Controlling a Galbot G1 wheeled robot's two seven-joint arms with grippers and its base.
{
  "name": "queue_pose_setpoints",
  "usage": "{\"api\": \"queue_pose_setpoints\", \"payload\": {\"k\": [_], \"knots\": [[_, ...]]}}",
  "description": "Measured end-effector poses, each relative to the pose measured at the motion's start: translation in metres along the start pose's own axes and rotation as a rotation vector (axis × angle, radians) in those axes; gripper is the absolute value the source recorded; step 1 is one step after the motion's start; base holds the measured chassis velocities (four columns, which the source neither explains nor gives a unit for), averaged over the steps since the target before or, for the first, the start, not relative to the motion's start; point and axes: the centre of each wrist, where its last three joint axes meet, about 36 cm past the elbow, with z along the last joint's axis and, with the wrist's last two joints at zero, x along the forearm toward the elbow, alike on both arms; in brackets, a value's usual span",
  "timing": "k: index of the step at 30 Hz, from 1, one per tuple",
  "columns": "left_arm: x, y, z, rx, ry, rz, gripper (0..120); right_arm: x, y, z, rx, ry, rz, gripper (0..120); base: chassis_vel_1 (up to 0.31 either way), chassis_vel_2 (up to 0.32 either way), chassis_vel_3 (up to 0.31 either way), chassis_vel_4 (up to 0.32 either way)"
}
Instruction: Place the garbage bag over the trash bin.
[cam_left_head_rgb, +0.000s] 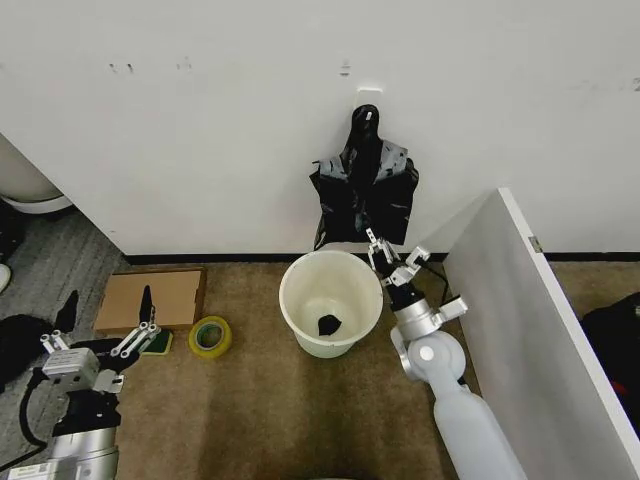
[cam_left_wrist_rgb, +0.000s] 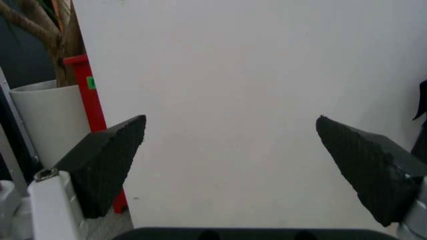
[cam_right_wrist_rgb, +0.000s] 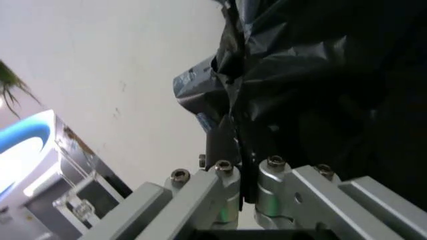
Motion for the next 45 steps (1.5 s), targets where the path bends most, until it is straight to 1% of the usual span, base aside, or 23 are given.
{"api": "queue_pose_setpoints", "payload": {"k": [5, 9, 16, 20, 25, 31, 37, 45], "knots": [[-0.001, -0.001, 0.002, 0.006, -0.001, -0.003, 100, 0.013, 0.010, -0.006, 0.057, 0.034, -0.014, 0, 0.000, 0.000, 0.000, 0.000], [-0.002, -0.002, 0.004, 0.011, -0.001, -0.003, 100, 0.025, 0.016, -0.016, 0.128, 0.073, -0.025, 0, 0.000, 0.000, 0.000, 0.000], [-0.002, -0.003, 0.005, 0.017, -0.004, -0.005, 100, 0.047, 0.026, -0.019, 0.178, 0.135, -0.039, 0, 0.000, 0.000, 0.000, 0.000], [-0.002, -0.003, 0.006, 0.018, -0.006, -0.005, 100, 0.054, 0.028, -0.019, 0.186, 0.146, -0.034, 0, 0.000, 0.000, 0.000, 0.000], [-0.002, -0.003, 0.006, 0.018, -0.006, -0.006, 100, 0.062, 0.027, -0.021, 0.217, 0.158, -0.028, 0, 0.000, 0.000, 0.000, 0.000], [-0.002, -0.003, 0.008, 0.020, -0.004, -0.009, 100, 0.079, 0.024, -0.024, 0.295, 0.191, -0.031, 0, 0.000, 0.000, 0.000, 0.000], [-0.003, -0.004, 0.009, 0.022, -0.005, -0.010, 100, 0.087, 0.022, -0.024, 0.335, 0.213, -0.043, 0, 0.000, 0.000, 0.000, 0.000], [-0.004, -0.003, 0.011, 0.024, -0.002, -0.013, 100, 0.111, 0.013, -0.024, 0.385, 0.259, -0.059, 0, 0.000, 0.000, 0.000, 0.000]]}}
